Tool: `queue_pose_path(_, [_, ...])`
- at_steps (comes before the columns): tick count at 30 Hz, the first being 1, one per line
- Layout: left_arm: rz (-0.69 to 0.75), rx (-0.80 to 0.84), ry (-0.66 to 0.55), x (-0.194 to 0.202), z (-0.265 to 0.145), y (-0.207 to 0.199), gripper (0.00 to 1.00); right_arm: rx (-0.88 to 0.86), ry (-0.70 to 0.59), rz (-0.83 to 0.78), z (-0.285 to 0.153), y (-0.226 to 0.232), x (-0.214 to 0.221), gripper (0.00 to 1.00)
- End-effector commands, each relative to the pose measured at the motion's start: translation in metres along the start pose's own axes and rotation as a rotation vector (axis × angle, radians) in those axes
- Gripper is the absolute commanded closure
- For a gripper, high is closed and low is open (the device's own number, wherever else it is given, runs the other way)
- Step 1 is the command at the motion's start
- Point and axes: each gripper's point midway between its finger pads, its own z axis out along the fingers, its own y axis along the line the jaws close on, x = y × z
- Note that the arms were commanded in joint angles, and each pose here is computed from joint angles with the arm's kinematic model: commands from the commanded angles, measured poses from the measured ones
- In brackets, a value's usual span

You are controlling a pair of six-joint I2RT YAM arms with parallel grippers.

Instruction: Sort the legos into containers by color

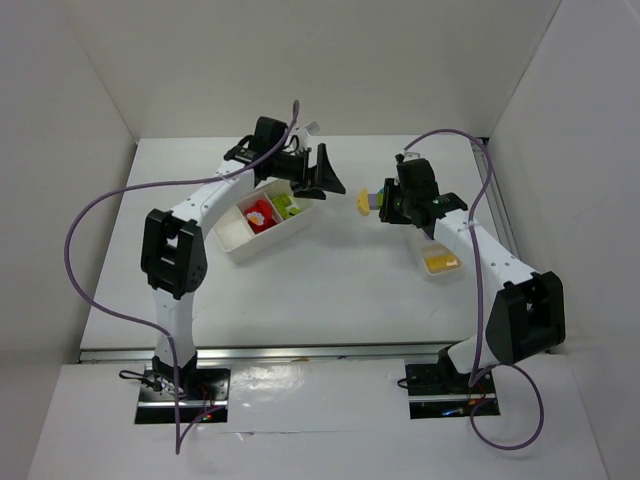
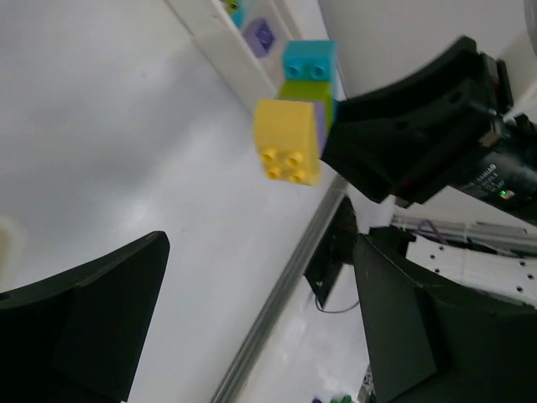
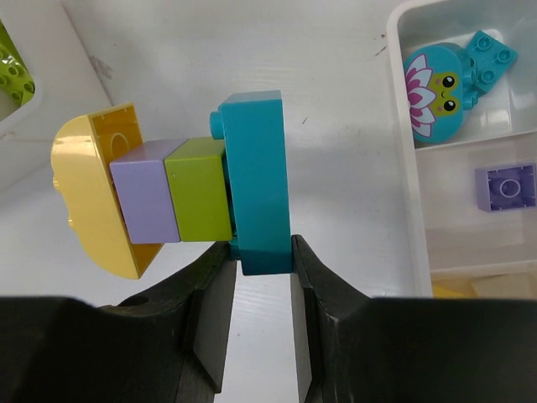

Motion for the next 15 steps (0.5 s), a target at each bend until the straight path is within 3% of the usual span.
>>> queue_pose_path(1, [0.083, 0.234, 0.024, 0.003, 0.002, -0.053, 0.00, -0.053, -0.105, -0.009, -0.016, 0.014, -0.032, 1.00])
queue_pose_path(15, [0.076, 0.215, 0.109, 0.023, 0.038, -0.050, 0.00, -0.063, -0.112, -0.014, -0.021, 0.018, -0.035, 1.00])
